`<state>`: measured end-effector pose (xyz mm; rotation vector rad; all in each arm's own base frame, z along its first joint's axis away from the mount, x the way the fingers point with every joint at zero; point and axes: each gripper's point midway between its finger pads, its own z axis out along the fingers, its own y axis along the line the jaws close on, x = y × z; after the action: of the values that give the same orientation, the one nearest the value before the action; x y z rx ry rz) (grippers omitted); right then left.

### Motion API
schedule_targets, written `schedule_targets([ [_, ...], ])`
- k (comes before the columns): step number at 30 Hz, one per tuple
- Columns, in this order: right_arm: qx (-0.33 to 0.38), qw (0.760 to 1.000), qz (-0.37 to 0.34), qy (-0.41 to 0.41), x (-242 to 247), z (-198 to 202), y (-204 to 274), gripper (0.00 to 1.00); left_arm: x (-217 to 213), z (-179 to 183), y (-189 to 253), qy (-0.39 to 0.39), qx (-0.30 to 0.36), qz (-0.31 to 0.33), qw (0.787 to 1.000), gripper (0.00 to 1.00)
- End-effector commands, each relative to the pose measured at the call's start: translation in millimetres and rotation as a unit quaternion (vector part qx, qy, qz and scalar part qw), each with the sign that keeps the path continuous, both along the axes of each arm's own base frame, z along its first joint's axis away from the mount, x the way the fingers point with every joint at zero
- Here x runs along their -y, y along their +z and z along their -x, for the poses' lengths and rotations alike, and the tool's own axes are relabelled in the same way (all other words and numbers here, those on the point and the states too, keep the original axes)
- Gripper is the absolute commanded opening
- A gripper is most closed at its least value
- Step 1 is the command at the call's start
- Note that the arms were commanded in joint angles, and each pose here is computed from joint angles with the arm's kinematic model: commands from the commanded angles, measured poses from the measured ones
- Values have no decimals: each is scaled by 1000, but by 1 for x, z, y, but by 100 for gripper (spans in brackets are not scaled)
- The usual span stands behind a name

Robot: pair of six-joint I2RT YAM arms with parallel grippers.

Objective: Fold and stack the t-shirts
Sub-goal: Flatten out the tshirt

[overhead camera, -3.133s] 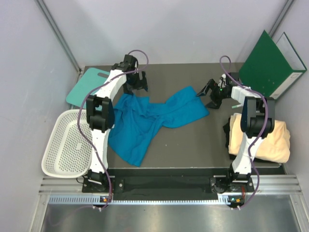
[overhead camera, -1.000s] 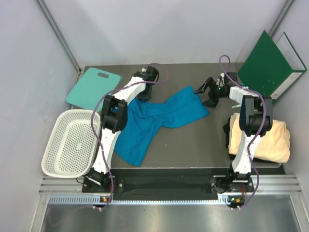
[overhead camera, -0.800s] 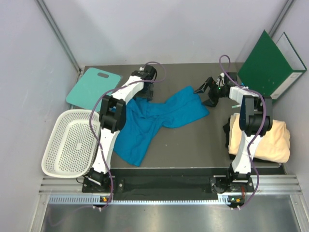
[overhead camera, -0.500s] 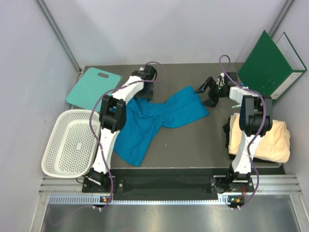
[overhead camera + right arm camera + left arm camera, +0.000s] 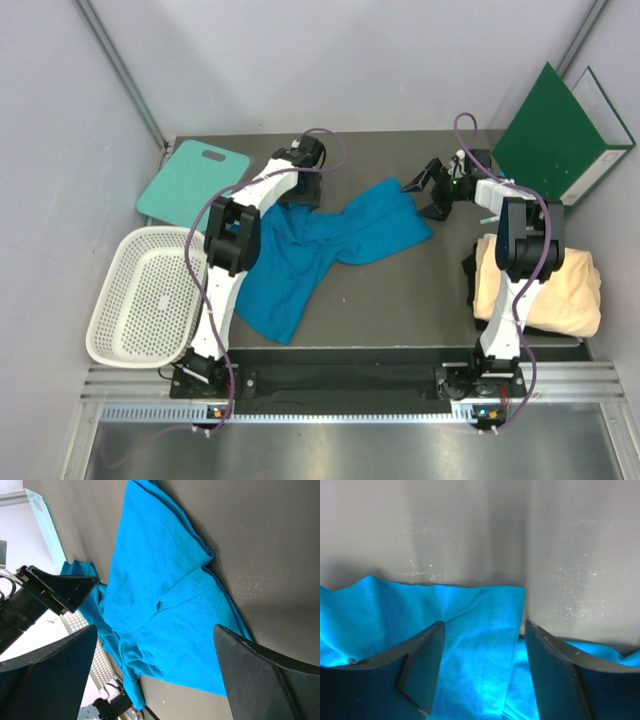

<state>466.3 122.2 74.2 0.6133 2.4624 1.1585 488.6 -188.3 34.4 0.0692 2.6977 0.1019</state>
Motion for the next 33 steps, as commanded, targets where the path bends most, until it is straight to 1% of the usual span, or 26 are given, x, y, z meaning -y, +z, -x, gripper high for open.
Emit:
schedule_targets([
  [1,29,999,-6,12,-7,-7,14,99,10,-2,7,3,5,21,1000,73],
  [4,28,999,-6,14,-8,-6,14,99,13,-3,1,0,3,24,1000,73],
  [6,27,1000,-6,14,-7,-6,13,99,12,-3,-4,0,-2,18,1000,70],
  [7,27,999,-7,15,-8,-6,13,99,8,-2,-13,3,-10,7,1000,63],
  [9,28,999,-7,16,-8,-6,14,99,4,0,-18,6,-22,-9,1000,55],
  [10,28,999,-7,17,-8,-6,15,99,-5,1,-28,13,-28,-36,999,47],
  [12,30,999,-6,18,-8,-7,16,100,-21,6,-30,29,-43,-77,996,44],
  [13,30,999,-5,18,-7,-7,16,99,-35,8,-39,38,-52,-111,992,42],
  [15,30,999,-5,19,-7,-7,17,99,-44,13,-42,47,-61,-133,988,34],
  [18,28,999,-4,20,-7,-7,16,100,-56,19,-50,59,-76,-138,986,26],
  [20,27,999,-3,21,-8,-6,15,100,-65,24,-54,67,-87,-133,985,19],
  [21,27,999,-2,20,-7,-6,15,100,-65,23,-55,68,-86,-126,986,6],
  [22,27,999,-2,20,-7,-6,15,100,-69,26,-55,70,-88,-127,985,0],
  [26,27,999,-1,21,-7,-5,15,100,-69,22,-45,71,-80,-117,987,0],
  [29,35,999,1,19,-6,-6,19,100,-63,16,-22,68,-57,-97,991,0],
  [32,49,999,4,17,-5,-9,26,100,-59,7,12,69,-19,-77,994,0],
  [33,54,998,6,16,-6,-9,27,100,-58,4,31,68,0,-67,995,0],
])
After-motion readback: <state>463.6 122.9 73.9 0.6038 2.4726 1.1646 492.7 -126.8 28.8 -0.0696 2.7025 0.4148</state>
